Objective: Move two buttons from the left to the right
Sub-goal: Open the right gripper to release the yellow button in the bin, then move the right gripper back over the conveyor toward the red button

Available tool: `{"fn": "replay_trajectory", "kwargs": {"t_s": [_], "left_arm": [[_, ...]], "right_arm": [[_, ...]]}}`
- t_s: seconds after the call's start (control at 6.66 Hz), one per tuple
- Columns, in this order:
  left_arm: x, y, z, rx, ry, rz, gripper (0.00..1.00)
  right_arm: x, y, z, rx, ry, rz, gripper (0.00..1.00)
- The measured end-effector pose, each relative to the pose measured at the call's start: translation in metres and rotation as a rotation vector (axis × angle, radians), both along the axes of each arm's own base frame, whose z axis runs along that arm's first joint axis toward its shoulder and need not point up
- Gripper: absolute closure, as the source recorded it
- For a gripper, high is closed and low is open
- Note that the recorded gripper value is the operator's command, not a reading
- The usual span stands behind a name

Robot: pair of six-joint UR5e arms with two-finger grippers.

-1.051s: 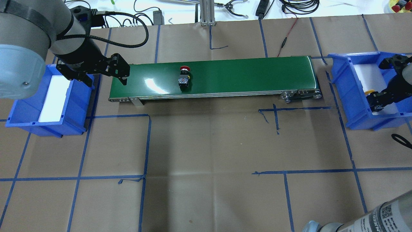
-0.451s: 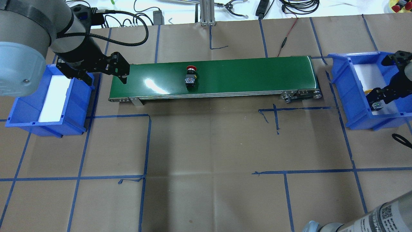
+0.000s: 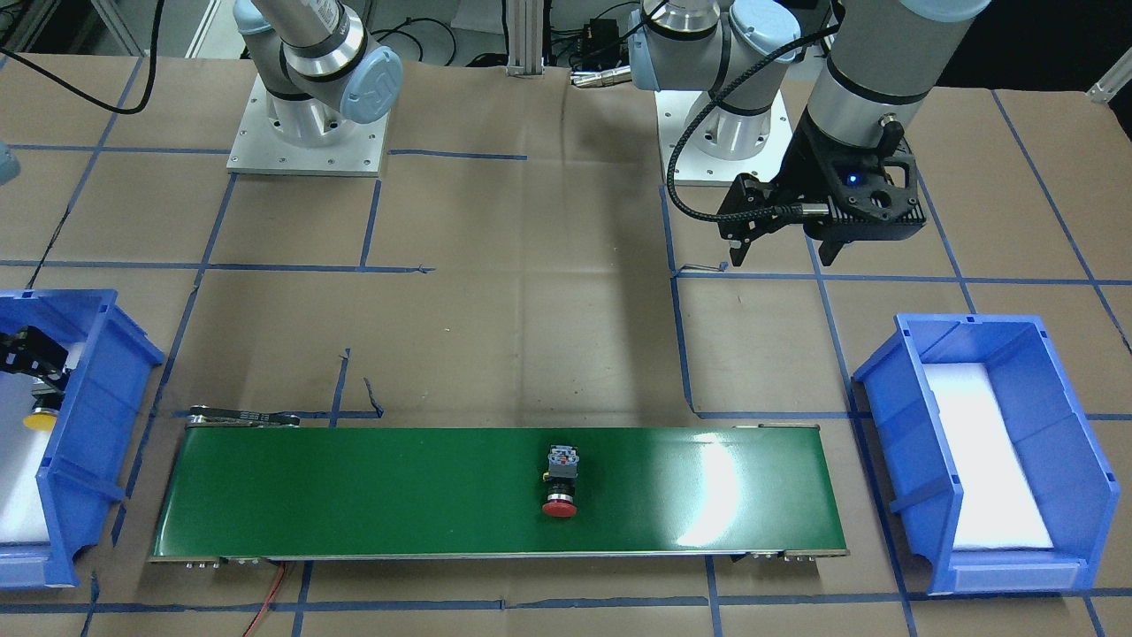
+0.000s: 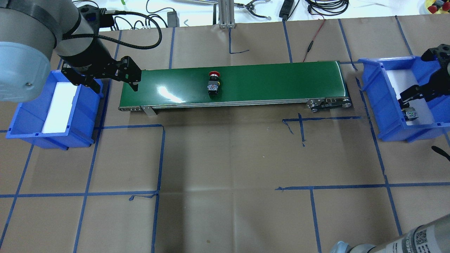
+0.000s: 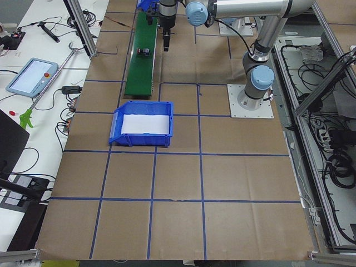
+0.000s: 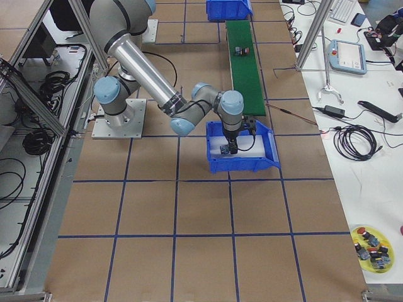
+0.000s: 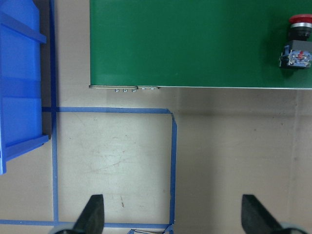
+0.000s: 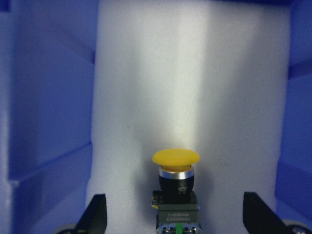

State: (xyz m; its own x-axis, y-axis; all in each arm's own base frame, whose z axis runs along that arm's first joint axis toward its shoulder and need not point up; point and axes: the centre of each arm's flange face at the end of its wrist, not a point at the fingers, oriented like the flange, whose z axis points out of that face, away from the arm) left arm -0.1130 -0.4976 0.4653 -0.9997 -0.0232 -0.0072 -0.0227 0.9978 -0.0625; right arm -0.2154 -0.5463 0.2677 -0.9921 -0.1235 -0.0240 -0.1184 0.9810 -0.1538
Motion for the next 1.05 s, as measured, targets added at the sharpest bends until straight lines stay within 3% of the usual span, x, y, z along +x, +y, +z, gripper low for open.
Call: {"fn": "replay_trajectory", "kwargs": {"t_s": [0.45,0.6,1.05], "left_arm": [[0.001,-0.01,0.003,0.024,-0.001,0.001,0.0],[0.001,-0.011,0.004,0.034,-0.001,0.001,0.0],[0.0,-0.007,0.003,0.037,0.001,-0.001,0.0]], "right_arm": [[0.027,0.004,0.084,-0.155,0.01,0.007,0.0],[0.038,0.001,0.114,-0.18,0.015,-0.005,0.0],[0.115,-0.027,0.156,-0.131,-0.032,-0.038,0.0]]}}
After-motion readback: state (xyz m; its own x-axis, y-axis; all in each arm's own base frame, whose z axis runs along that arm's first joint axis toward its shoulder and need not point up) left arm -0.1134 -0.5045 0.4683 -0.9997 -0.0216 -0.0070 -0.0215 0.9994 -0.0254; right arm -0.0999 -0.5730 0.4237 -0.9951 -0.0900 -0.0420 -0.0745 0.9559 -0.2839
